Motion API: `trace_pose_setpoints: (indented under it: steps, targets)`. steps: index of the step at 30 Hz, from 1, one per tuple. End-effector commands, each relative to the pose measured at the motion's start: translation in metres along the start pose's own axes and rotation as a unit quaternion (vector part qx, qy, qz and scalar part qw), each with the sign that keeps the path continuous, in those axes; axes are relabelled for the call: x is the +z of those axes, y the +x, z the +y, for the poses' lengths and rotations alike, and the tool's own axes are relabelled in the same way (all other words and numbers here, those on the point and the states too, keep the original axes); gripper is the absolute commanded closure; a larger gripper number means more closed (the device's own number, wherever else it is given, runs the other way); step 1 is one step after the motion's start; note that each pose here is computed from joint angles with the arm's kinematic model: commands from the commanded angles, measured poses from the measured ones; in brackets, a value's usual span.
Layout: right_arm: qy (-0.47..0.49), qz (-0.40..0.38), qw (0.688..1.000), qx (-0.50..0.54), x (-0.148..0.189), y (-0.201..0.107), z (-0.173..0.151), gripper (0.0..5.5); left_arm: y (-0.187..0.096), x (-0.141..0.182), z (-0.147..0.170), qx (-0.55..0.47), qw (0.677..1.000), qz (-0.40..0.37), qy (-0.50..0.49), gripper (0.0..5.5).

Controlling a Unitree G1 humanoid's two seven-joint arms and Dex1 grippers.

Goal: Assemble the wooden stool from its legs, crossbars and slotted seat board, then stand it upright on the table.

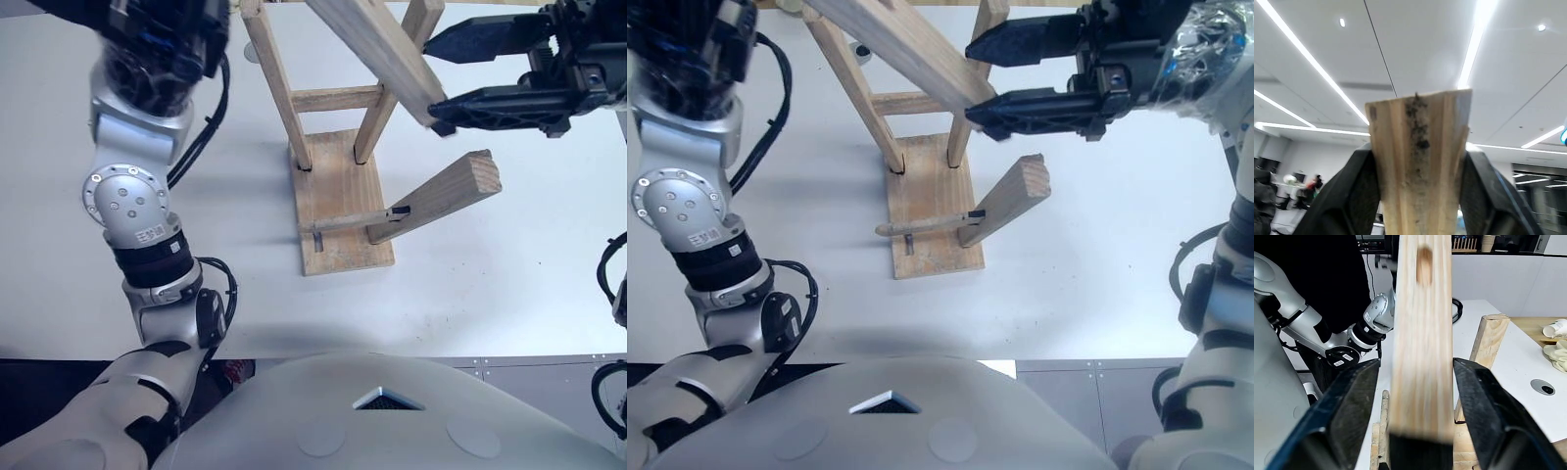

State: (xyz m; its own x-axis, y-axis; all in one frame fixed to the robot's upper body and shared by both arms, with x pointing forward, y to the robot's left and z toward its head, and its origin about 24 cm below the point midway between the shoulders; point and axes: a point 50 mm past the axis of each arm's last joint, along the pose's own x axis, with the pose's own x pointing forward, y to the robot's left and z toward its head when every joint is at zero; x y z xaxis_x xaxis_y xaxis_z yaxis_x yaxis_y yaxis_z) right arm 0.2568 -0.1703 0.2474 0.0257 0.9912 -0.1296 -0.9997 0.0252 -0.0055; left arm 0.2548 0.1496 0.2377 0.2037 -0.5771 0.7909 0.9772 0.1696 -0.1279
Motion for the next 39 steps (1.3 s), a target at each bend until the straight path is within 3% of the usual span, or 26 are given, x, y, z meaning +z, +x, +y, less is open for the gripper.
trace_pose_setpoints:
  steps: [1, 3, 9, 16, 18, 26, 31, 39]
  targets:
    - [-0.008, 0.022, 1.0, -0.012, 0.003, -0.01, 0.0, 2.07, -0.006, 0.021, -0.005, 0.006, 0.999, 0.018, 0.039, 3.48]
    - [0.002, 0.026, 1.0, -0.001, 0.004, -0.017, 0.004, 1.79, -0.013, 0.033, -0.009, 0.016, 0.997, 0.04, 0.056, 3.48]
    - [0.058, 0.02, 0.997, 0.049, -0.001, -0.029, 0.022, 1.79, -0.021, 0.054, -0.023, 0.036, 0.983, 0.152, 0.096, 3.49]
    - [0.07, 0.097, 0.992, 0.033, -0.039, -0.023, 0.03, 1.79, -0.042, 0.041, -0.023, 0.067, 0.974, 0.206, 0.061, 3.49]
    - [0.073, 0.102, 0.992, 0.029, -0.045, -0.022, 0.031, 1.79, -0.045, 0.037, -0.024, 0.072, 0.973, 0.212, 0.052, 3.49]
    - [0.07, 0.101, 0.992, 0.019, -0.046, -0.02, 0.031, 3.13, -0.065, 0.032, -0.02, 0.109, 0.961, 0.252, 0.027, 3.49]
    - [0.069, 0.107, 0.992, 0.015, -0.049, -0.019, 0.031, 3.21, -0.085, 0.037, -0.016, 0.131, 0.956, 0.262, 0.01, 3.49]
    - [0.068, 0.112, 0.991, 0.017, -0.049, -0.018, 0.028, 3.23, -0.138, 0.026, -0.009, 0.174, 0.96, 0.21, -0.056, 3.49]
